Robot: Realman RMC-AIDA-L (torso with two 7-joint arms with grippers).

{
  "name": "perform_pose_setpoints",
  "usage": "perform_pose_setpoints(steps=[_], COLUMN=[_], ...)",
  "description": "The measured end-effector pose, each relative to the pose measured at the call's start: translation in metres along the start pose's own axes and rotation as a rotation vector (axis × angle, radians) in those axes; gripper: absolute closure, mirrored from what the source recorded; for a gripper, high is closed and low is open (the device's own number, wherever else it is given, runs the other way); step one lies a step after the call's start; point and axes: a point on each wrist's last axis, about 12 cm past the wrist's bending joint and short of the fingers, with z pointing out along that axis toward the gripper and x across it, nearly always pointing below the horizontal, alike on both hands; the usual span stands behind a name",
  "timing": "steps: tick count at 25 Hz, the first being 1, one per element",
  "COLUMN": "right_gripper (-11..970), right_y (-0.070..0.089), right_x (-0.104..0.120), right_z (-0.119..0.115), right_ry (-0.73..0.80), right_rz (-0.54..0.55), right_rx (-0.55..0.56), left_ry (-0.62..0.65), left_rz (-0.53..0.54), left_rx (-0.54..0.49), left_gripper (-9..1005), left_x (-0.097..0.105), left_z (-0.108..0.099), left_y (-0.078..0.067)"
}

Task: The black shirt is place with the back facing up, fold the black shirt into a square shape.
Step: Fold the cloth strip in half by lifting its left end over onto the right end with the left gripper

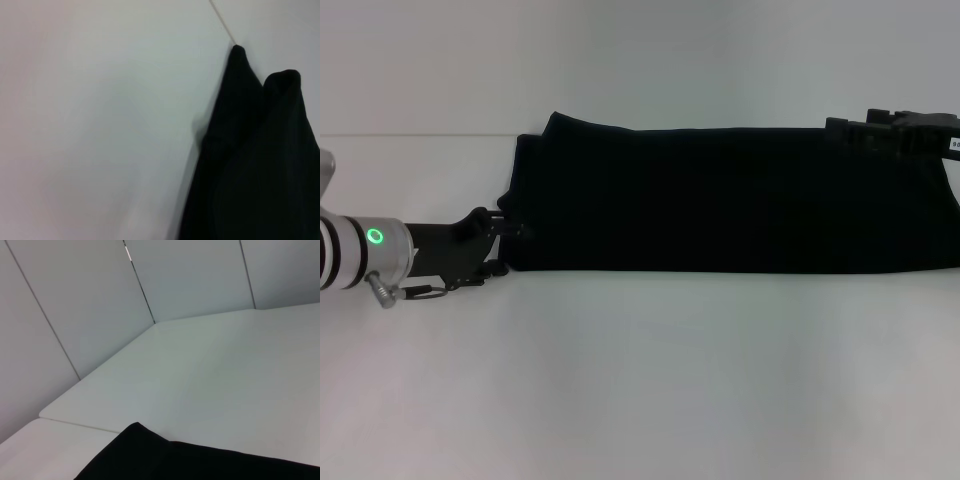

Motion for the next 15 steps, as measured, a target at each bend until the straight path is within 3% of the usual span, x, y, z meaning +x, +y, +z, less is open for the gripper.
perform_pose_setpoints(steps=[15], right_gripper=[50], right_y=[-0.0002], right_x=[0.0003], right_z=[-0.0003], right_ry=[-0.003], right_rz=[0.002], right_rx=[0.001], left_ry=[0.003], left_rz=[-0.015], left_rx=[0.001], left_gripper=[323], left_x=[0.0013], left_z=[-0.0010], left_y=[0.0032])
